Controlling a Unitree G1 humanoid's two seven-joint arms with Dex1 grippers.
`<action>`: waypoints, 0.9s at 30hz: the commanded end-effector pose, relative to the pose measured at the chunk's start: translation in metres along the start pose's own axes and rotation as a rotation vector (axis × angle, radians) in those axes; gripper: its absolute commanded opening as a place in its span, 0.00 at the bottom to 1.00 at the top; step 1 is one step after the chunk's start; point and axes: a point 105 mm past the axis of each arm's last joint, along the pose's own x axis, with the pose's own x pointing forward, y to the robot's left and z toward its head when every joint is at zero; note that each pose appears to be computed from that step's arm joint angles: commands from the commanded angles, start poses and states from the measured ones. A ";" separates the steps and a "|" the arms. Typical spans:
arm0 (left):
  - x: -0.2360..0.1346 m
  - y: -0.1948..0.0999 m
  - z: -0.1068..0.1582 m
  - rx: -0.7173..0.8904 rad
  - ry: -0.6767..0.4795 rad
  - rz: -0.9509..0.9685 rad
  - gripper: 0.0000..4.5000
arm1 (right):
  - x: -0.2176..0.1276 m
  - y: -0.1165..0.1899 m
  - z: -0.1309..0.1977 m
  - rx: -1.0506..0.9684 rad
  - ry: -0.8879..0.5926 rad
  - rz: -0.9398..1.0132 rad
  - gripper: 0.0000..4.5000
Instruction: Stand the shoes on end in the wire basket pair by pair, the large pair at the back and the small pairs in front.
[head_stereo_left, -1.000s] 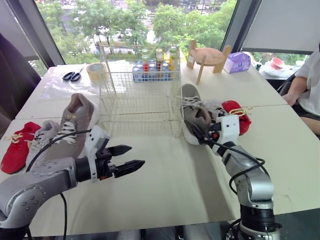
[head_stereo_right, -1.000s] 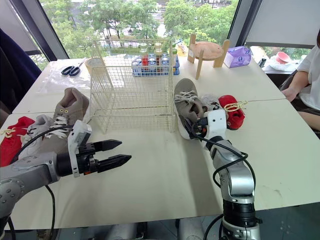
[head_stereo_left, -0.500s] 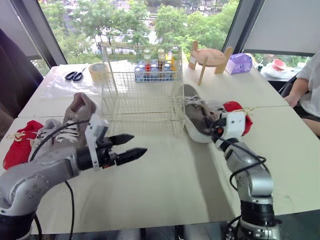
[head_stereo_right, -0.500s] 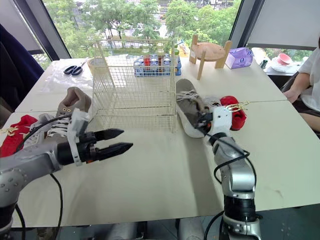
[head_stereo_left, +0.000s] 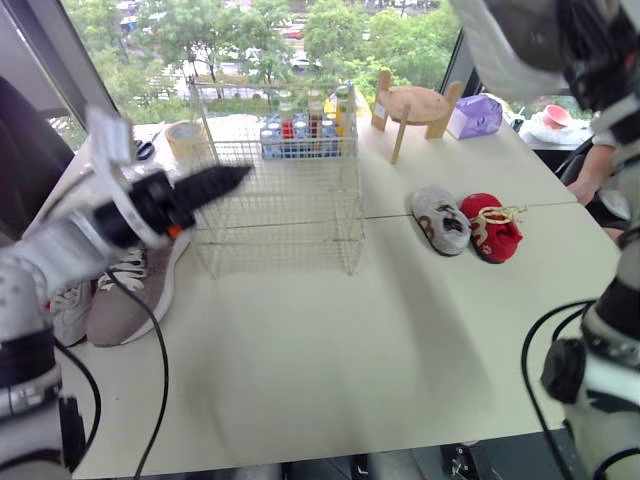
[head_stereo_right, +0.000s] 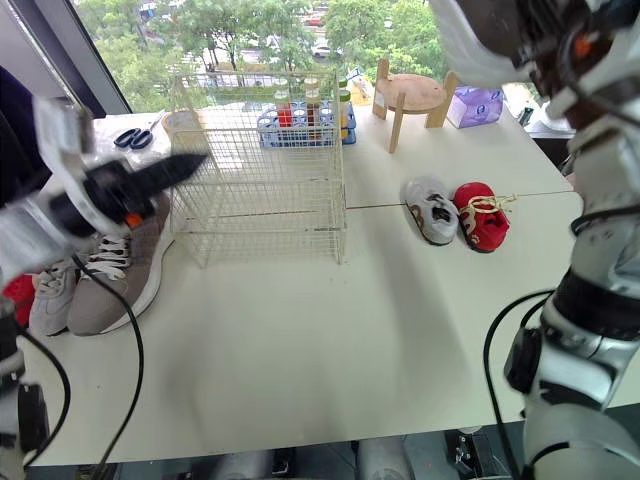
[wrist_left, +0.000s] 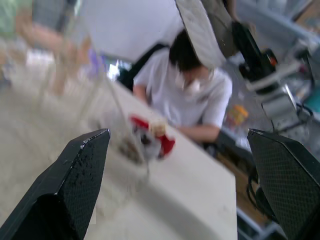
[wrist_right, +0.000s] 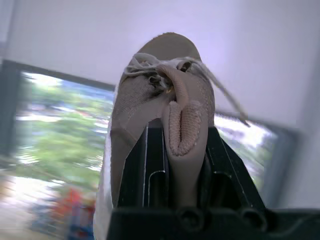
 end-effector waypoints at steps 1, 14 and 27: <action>-0.012 0.012 0.054 0.104 -0.096 0.061 1.00 | 0.013 0.026 0.027 -0.098 -0.093 0.292 0.04; -0.013 0.002 0.104 0.175 -0.055 -0.037 1.00 | 0.020 0.056 0.031 -0.303 -0.111 0.680 0.04; 0.020 -0.007 0.094 0.128 0.033 -0.203 0.37 | 0.017 0.083 0.023 -0.308 -0.107 0.765 0.04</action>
